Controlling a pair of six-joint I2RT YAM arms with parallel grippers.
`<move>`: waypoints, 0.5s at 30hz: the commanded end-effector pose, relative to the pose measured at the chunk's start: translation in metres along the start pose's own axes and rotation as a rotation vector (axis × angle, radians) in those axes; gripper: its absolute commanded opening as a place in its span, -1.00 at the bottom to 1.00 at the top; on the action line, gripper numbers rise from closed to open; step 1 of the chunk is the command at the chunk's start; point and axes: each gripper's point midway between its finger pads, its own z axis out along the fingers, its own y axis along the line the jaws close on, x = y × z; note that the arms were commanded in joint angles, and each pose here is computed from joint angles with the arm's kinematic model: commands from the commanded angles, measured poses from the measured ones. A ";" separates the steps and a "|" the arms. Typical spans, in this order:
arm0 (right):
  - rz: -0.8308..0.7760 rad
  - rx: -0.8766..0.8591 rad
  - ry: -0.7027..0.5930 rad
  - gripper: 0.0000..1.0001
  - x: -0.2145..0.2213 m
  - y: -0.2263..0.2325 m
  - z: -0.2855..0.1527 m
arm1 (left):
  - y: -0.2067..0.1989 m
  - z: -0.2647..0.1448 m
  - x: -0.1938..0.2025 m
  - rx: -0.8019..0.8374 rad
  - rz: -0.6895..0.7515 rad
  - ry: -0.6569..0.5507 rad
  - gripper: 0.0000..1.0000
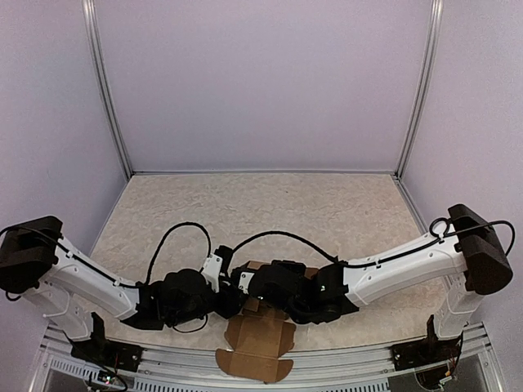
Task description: Fold the paper box
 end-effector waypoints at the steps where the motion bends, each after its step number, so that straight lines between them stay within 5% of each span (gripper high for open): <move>1: -0.019 -0.026 0.010 -1.00 0.010 0.019 0.000 | 0.008 -0.010 -0.001 -0.061 0.009 -0.009 0.05; 15: -0.024 0.069 -0.033 -1.00 -0.005 0.010 -0.014 | -0.003 -0.011 0.006 -0.024 0.002 0.005 -0.09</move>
